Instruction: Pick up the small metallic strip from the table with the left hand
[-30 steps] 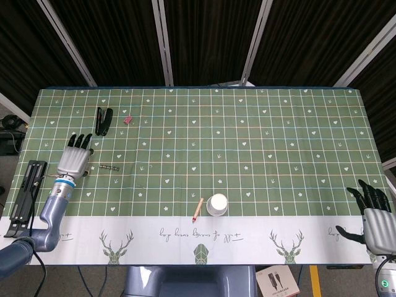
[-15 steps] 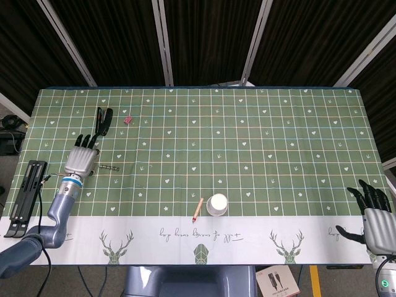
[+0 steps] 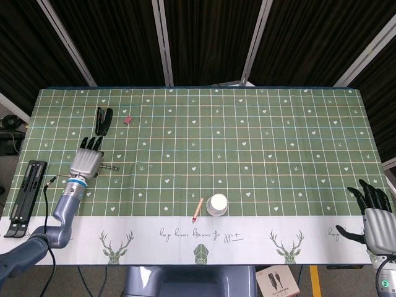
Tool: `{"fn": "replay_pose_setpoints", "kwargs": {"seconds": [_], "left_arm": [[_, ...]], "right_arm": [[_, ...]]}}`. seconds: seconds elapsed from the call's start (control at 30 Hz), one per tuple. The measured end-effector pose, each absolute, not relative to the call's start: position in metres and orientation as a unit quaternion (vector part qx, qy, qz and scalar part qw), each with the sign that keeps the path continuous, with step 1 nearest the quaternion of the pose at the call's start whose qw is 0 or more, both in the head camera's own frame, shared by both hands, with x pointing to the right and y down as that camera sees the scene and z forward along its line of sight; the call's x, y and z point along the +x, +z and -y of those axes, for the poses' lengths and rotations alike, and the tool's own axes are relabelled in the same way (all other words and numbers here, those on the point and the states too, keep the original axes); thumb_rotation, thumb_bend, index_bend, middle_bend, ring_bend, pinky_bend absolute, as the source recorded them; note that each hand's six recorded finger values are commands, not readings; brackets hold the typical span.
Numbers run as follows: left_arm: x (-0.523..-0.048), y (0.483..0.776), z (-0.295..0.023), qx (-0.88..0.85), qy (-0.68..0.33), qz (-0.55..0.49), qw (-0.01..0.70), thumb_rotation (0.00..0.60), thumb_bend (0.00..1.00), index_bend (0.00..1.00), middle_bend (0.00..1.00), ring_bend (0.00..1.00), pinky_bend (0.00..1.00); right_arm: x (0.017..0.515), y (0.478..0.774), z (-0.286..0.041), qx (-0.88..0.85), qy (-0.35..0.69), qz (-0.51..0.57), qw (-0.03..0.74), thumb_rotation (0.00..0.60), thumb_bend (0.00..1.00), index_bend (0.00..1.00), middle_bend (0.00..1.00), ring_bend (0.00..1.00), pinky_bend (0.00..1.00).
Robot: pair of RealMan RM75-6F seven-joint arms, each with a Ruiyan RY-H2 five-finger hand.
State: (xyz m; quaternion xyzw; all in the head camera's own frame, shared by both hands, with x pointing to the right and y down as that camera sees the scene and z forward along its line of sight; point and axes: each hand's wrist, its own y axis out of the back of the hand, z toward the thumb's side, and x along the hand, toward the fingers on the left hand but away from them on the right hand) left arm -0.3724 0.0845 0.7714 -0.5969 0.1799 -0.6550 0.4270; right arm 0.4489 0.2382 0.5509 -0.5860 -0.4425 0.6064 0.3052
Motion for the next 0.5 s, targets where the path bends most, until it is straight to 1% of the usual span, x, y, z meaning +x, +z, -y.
{"fn": "replay_pose_setpoints", "kwargs": {"seconds": [0.1,0.17,0.27,0.5], "left_arm": [[-0.3705,0.7727,-0.085,-0.598,-0.655,-0.179,0.427,0.6,0.32,0.54,0.0,0.0,0.0],[-0.3698,0.7736,-0.0857,-0.598,-0.655,-0.178,0.427,0.6,0.33,0.57,0.0,0.0,0.0],[-0.3693,0.7749,-0.0871,-0.598,-0.656,-0.178,0.425,0.6,0.36,0.62,0.0,0.0,0.0],[-0.3678,0.7699,-0.0855,-0.596,-0.649,-0.185,0.435,0.6,0.37,0.63,0.0,0.0,0.0]], "right_arm": [[0.449,0.5504,-0.2379,-0.585,0.606,0.443,0.307,0.6,0.07,0.17,0.0,0.0,0.0],[0.4492,0.5502,-0.238,-0.585,0.606,0.444,0.306,0.6,0.07,0.17,0.0,0.0,0.0],[0.4496,0.5499,-0.238,-0.584,0.606,0.445,0.306,0.6,0.07,0.17,0.0,0.0,0.0],[0.4494,0.5484,-0.238,-0.582,0.605,0.447,0.309,0.6,0.07,0.17,0.0,0.0,0.0]]}}
